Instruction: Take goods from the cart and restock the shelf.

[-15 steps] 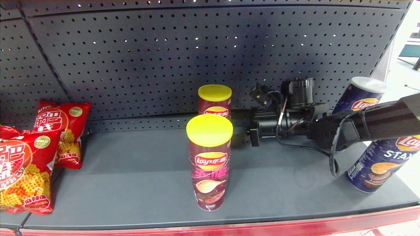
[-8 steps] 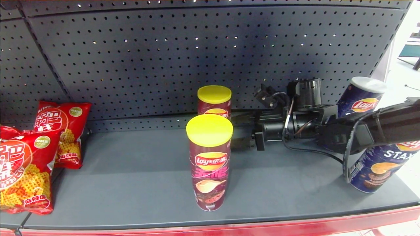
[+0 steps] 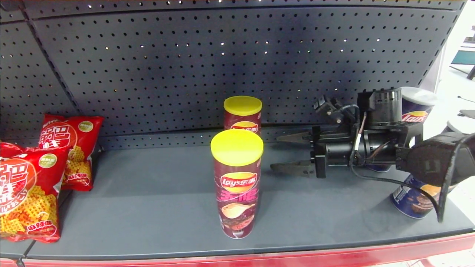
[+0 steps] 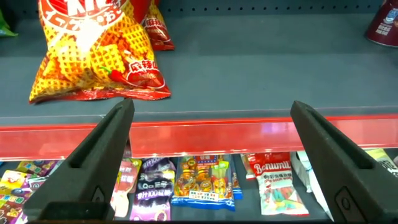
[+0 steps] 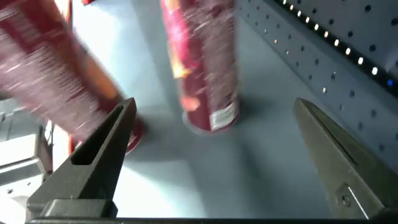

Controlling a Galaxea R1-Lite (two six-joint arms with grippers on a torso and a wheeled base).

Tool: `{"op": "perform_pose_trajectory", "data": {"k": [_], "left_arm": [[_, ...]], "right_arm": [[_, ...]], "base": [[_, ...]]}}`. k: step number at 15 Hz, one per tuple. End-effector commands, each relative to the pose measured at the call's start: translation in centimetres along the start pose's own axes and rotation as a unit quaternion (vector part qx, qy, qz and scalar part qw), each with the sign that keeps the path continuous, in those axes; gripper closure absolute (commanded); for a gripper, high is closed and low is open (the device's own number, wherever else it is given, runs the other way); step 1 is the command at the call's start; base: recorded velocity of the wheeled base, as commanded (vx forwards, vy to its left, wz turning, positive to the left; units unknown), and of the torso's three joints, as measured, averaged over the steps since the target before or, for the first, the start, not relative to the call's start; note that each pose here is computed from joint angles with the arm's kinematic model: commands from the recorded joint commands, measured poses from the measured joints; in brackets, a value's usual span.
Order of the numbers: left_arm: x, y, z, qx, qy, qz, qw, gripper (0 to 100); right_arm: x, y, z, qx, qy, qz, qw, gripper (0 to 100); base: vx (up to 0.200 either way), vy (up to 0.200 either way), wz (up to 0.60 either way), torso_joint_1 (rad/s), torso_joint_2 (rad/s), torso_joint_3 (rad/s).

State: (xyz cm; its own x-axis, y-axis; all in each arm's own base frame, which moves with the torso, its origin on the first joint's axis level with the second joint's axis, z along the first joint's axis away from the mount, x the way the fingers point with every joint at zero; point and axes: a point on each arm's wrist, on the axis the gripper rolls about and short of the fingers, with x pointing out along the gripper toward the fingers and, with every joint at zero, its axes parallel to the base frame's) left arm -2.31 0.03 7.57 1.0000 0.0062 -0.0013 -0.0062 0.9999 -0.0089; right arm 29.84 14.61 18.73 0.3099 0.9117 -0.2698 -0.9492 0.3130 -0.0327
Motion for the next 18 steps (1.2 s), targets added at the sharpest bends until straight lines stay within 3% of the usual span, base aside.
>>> {"op": "perform_pose_trajectory", "data": {"k": [1, 5, 11, 18], "left_arm": [[0.0, 0.0, 0.0, 0.000, 0.001, 0.000, 1.0000, 0], [0.0, 0.0, 0.0, 0.000, 0.001, 0.000, 1.0000, 0], [0.0, 0.0, 0.0, 0.000, 0.001, 0.000, 1.0000, 0], [0.0, 0.0, 0.0, 0.000, 0.001, 0.000, 1.0000, 0]], "right_arm": [[-1.2, 1.2, 0.4, -0.008, -0.005, -0.001, 1.000, 0], [-2.3, 4.2, 0.4, -0.017, -0.008, 0.030, 0.999, 0], [-0.4, 7.1, 1.6, -0.037, -0.016, 0.085, 0.996, 0], [3.5, 8.1, 2.2, -0.047, -0.010, 0.118, 0.992, 0]], "base": [[0.000, 0.000, 0.00, 0.000, 0.00, 0.000], [0.000, 0.000, 0.00, 0.000, 0.00, 0.000], [0.000, 0.000, 0.00, 0.000, 0.00, 0.000], [0.000, 0.000, 0.00, 0.000, 0.00, 0.000]]}}
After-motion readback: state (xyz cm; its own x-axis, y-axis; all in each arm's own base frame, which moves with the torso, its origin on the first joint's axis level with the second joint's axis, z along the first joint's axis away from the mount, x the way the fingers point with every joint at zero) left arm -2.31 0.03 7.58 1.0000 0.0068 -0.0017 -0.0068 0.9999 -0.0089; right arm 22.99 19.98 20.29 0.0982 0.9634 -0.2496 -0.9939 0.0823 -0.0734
